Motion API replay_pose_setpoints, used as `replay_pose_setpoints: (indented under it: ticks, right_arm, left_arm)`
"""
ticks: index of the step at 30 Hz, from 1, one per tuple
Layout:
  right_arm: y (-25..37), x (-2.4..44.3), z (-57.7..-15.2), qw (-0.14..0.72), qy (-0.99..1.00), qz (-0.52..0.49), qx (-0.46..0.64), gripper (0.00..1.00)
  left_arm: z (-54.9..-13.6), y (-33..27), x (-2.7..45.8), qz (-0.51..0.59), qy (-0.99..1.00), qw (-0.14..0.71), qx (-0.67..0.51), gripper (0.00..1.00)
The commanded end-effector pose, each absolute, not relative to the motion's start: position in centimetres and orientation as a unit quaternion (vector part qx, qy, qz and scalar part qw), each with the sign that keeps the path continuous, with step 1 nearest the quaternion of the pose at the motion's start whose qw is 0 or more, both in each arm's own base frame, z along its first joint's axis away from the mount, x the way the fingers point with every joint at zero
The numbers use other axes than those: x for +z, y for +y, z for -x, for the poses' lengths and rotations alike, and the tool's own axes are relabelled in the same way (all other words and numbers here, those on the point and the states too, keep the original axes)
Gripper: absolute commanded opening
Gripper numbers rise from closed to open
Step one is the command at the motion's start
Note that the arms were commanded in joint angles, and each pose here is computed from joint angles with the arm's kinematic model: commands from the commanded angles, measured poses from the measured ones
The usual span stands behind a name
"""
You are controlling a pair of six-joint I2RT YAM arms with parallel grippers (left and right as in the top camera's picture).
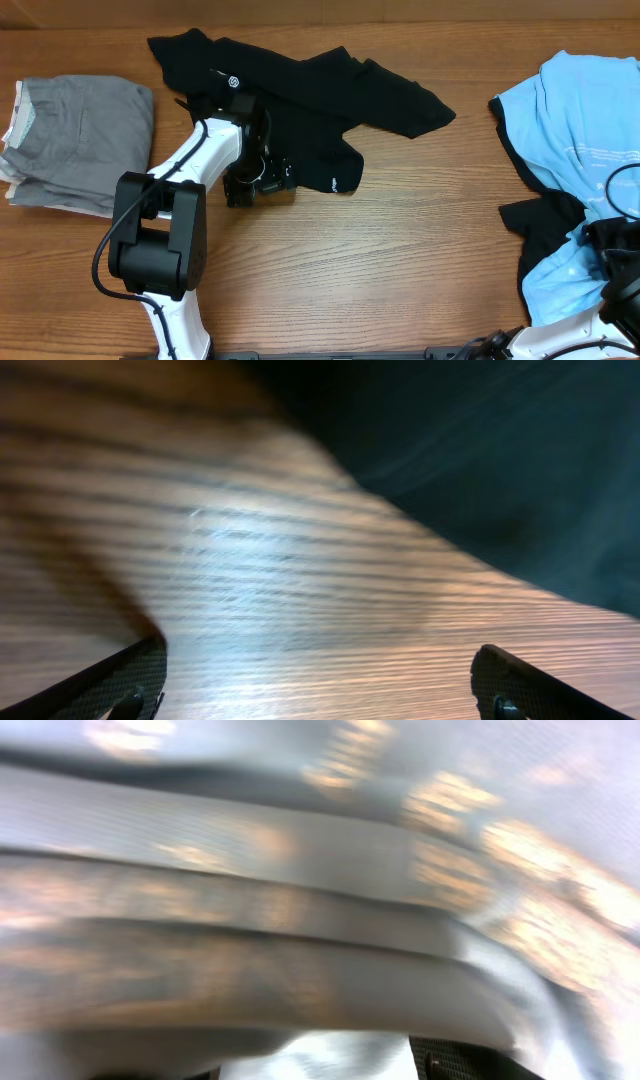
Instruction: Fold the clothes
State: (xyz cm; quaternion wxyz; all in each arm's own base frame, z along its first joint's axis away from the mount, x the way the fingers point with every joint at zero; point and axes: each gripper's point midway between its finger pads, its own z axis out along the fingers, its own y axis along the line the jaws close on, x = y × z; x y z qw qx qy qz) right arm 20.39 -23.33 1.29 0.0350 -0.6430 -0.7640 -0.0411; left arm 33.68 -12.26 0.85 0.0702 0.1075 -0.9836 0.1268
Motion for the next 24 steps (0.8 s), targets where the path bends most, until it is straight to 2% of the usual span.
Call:
replay_pose_setpoints:
  ticks: [1,8,14,17,18,19,20,22,24]
  right_arm:
    - [-21.7,4.5,-26.5,-0.042,-0.808,0.563,-0.168,0.63]
    - [-16.9,10.3,-31.7,-0.099,-0.876,0.427,-0.201,0.66]
    - [-11.8,10.9,-34.1,-0.097,-0.91,0.348,-0.203,0.68]
    - [-10.0,10.7,-34.8,-0.092,-0.925,0.316,-0.188,0.69]
    - [-9.6,10.6,-34.9,-0.09,-0.929,0.31,-0.182,0.69]
    - [-9.4,10.5,-34.9,-0.088,-0.932,0.304,-0.175,0.7]
    - [-8.9,10.4,-35.0,-0.086,-0.936,0.297,-0.169,0.7]
    - [-8.6,10.4,-35.0,-0.084,-0.938,0.292,-0.167,0.7]
    - [-8.5,10.4,-35.1,-0.084,-0.938,0.29,-0.167,0.7]
  left_arm:
    - [-33.9,-14.2,0.5,-0.104,-0.974,0.079,0.186,1.0]
    - [-36.1,-17.1,1.8,-0.094,-0.954,0.05,0.279,1.0]
    - [-38.4,-17.9,2.1,-0.118,-0.949,0.011,0.292,1.0]
    - [-38.8,-17.9,1.5,-0.14,-0.955,-0.002,0.26,1.0]
    - [-38.8,-17.8,1.3,-0.145,-0.958,-0.004,0.248,0.97]
    - [-38.6,-18.0,1.2,-0.147,-0.959,-0.004,0.241,0.86]
    - [-38.4,-18.5,1.2,-0.149,-0.959,-0.002,0.241,0.65]
    - [-38.2,-18.8,1.2,-0.155,-0.958,0.004,0.241,0.43]
    - [-37.6,-18.8,1.1,-0.156,-0.959,0.016,0.237,0.14]
